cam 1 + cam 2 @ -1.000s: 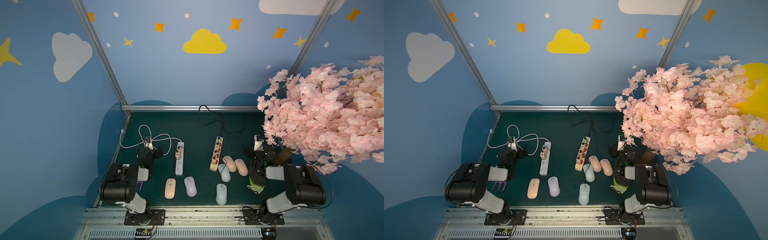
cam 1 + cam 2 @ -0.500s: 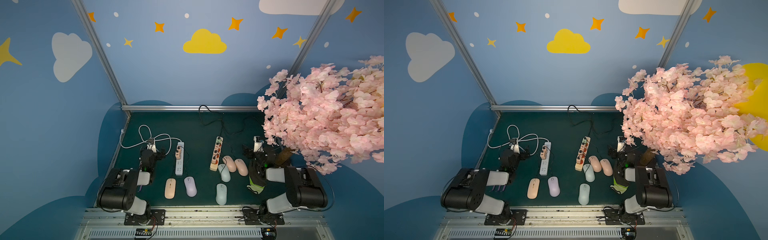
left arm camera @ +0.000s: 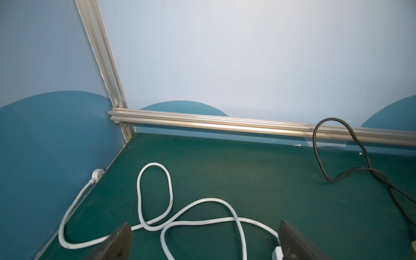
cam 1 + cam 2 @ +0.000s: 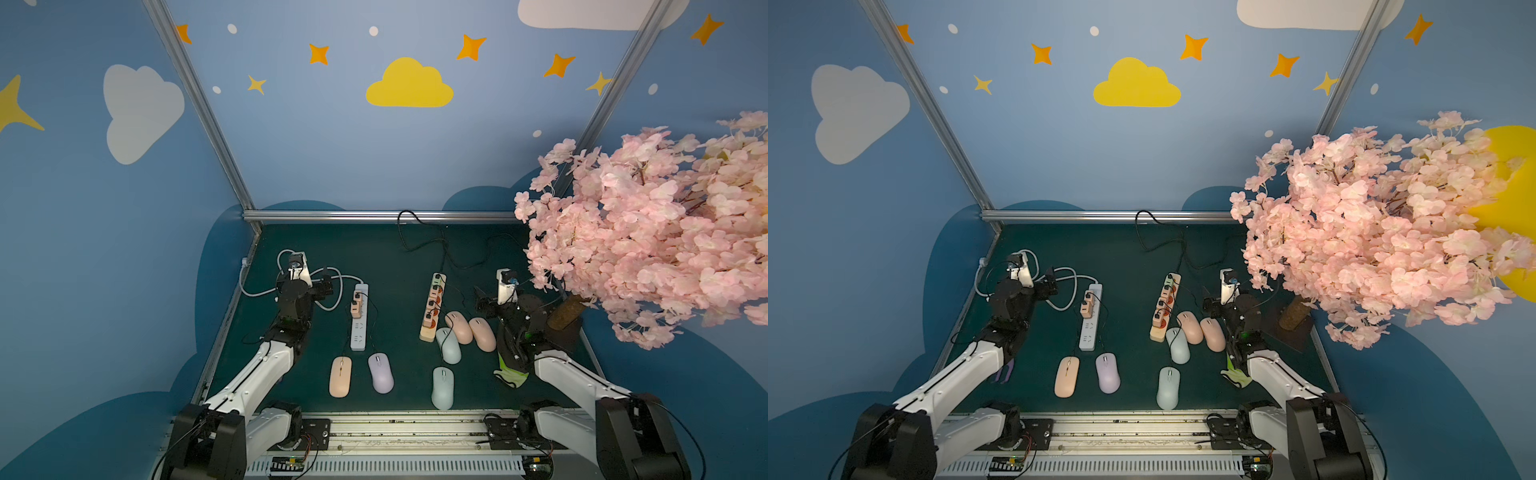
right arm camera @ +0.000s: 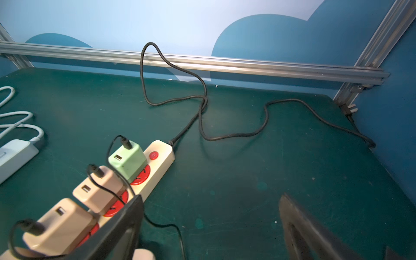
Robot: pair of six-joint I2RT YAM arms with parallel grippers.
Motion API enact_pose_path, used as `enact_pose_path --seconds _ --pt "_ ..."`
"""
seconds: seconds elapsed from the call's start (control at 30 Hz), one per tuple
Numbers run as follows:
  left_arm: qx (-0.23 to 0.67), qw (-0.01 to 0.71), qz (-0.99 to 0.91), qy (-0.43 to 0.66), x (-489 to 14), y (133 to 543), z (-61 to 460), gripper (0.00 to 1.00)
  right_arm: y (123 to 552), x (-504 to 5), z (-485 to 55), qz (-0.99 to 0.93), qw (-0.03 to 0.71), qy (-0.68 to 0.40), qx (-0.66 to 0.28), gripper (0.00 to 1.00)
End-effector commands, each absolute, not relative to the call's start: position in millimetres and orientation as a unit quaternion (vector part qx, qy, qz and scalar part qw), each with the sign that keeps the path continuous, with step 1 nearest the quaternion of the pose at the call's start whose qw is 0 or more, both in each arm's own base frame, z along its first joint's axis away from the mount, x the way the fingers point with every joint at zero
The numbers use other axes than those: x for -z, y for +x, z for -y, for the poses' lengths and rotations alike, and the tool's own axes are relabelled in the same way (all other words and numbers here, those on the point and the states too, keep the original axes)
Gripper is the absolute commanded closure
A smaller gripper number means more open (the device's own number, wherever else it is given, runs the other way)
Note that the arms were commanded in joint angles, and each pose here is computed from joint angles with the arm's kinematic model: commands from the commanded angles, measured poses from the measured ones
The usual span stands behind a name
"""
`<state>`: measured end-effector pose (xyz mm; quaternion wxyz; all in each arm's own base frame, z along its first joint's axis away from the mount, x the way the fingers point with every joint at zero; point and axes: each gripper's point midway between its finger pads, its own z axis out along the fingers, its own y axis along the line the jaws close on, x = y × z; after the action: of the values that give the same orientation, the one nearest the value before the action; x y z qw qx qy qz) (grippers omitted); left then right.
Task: Unplug the wireless mouse
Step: Pick up the mouse from the center of the board.
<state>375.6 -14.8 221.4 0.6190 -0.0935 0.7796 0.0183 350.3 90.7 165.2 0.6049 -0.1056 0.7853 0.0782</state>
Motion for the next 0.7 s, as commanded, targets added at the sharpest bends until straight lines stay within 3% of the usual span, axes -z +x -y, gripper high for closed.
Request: enact_pose_path --seconds 0.0,0.3,0.67 --pt "-0.017 0.527 -0.826 -0.201 -195 364 0 0.0 349 -177 -102 -0.795 0.594 -0.089 -0.083 0.07" --pt "0.072 0.442 -0.879 -0.163 -193 380 66 0.0 324 -200 -190 -0.774 0.59 -0.17 -0.156 0.07" --pt "0.098 0.387 -0.916 -0.036 -184 348 169 0.0 284 -196 -265 -0.796 0.517 -0.225 -0.218 0.07"
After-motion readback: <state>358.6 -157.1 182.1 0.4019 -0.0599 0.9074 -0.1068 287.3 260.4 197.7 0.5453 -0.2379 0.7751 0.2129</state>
